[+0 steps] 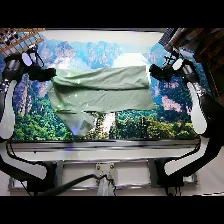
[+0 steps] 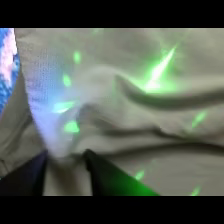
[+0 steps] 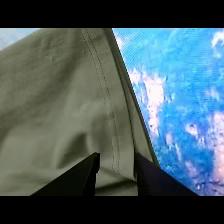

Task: Fold the clothes and pants, and hang the long-sleeved shirts on hangers.

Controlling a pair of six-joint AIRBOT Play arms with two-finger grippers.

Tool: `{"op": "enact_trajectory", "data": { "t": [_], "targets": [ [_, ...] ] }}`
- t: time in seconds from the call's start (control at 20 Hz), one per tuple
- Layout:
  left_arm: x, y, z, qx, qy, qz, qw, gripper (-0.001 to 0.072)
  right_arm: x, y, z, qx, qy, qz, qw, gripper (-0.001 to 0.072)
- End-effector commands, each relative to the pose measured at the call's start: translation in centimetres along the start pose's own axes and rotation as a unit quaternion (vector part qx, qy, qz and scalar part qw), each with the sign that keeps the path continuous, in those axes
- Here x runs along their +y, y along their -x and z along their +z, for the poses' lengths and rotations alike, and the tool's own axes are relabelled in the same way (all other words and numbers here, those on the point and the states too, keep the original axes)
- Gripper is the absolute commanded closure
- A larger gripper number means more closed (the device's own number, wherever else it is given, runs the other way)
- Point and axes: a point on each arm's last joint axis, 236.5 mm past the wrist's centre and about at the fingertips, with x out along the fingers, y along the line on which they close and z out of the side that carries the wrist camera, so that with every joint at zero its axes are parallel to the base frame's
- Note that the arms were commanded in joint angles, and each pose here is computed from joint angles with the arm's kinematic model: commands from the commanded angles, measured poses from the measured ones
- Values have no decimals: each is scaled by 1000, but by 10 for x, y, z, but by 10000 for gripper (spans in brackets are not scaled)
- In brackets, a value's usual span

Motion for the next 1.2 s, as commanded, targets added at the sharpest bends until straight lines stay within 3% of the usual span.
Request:
{"op": "enact_trajectory", "data": {
  "t": [0.0,0.25,0.45,0.55,0.7,0.9,1.15],
  "targets": [
    [-17,3,-14,30,17,-36,999,347,-3,12,-11,23,18,-9,1000,412],
    [4,53,-17,22,10,-10,1000,355,-48,55,-46,70,31,-74,994,415],
    [8,89,-43,-15,22,-11,1000,355,-95,80,-109,70,-29,-84,994,416],
    [8,88,-72,-22,26,-11,999,354,-104,81,-146,75,-65,-66,993,403],
    [4,77,-117,-15,47,-33,998,354,-100,67,-182,86,-86,-30,992,294],
    [1,66,-152,1,62,-46,997,354,-83,50,-188,73,-111,23,991,295],
    [2,64,-154,2,63,-45,997,354,-82,37,-186,71,-138,31,987,297]
  ]
}}
